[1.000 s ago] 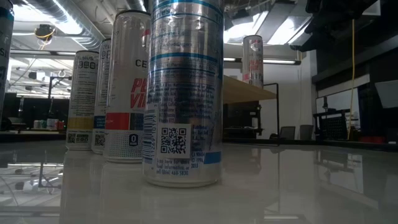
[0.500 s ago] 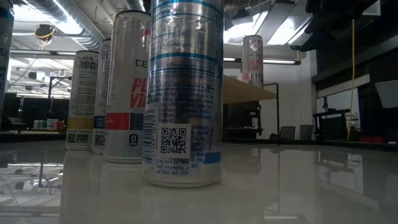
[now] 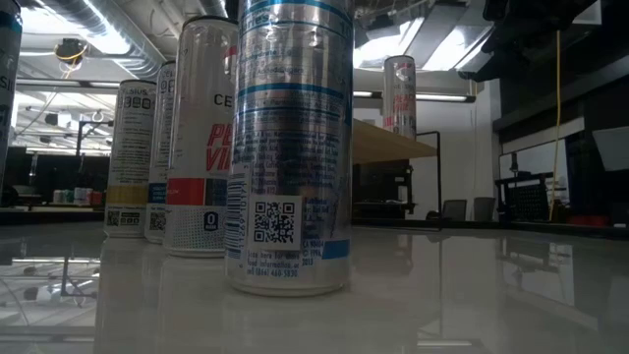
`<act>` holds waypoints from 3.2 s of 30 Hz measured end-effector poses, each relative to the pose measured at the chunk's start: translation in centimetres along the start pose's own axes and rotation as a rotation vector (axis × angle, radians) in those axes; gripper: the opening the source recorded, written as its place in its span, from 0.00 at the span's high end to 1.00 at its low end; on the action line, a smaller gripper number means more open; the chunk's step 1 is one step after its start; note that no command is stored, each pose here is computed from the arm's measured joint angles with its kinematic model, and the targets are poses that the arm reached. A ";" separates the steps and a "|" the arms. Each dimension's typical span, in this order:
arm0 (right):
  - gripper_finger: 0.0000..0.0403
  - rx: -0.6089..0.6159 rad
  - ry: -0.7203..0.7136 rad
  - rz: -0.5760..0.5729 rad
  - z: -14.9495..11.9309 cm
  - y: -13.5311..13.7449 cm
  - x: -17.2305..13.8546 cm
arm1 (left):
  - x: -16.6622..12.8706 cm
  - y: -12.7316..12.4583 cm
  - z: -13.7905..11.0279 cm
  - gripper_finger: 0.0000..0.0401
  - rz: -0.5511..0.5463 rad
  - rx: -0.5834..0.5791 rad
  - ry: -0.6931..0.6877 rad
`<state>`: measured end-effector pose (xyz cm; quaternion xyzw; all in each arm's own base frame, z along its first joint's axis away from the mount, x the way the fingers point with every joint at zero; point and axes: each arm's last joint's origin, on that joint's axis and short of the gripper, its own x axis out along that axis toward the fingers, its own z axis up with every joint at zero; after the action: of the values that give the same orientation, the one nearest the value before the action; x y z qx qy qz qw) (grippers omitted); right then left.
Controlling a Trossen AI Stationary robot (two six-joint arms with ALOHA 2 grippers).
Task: Place canned beverage on shelf
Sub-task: Put the white-pink soda can on the shelf aligned with the other white-pink soda can
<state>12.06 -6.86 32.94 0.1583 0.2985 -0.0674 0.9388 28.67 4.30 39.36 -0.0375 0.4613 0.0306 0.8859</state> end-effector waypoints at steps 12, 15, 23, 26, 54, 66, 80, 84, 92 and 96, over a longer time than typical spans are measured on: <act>0.24 0.000 0.000 0.000 0.0 0.0 0.0 | 0.0 0.0 0.0 0.21 0.002 0.003 0.001; 0.24 0.000 0.000 0.000 0.0 0.0 0.0 | 0.0 0.0 0.0 0.21 0.002 0.003 0.001; 0.24 0.000 0.000 0.000 0.0 0.0 0.0 | 0.0 0.0 0.0 0.21 0.003 -0.001 0.001; 0.24 0.000 0.000 0.000 0.0 0.0 0.0 | 0.0 0.0 0.0 0.21 0.007 -0.004 0.001; 0.24 0.000 0.000 0.000 0.0 0.0 0.0 | 0.0 0.3 0.0 0.21 0.101 -0.182 -0.004; 0.24 0.000 0.000 0.000 0.0 0.0 0.0 | 0.0 0.3 0.0 0.21 0.109 -0.181 -0.005; 0.24 0.000 0.000 0.000 0.0 0.0 0.0 | 0.0 0.3 0.0 0.21 0.110 -0.181 -0.006; 0.24 0.000 0.000 0.000 0.0 0.0 0.0 | 0.0 0.4 0.4 0.21 0.110 -0.188 -0.050; 0.24 0.000 0.000 0.000 0.0 0.0 0.0 | -0.4 0.4 1.1 0.21 0.104 -0.187 -0.142; 0.24 0.000 0.000 0.000 0.0 0.0 0.0 | -0.7 0.4 1.1 0.21 0.113 -0.214 -0.152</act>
<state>12.06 -6.86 32.94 0.1585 0.2986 -0.0674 0.9387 29.10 4.75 40.56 -0.1032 0.3884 0.1322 0.9061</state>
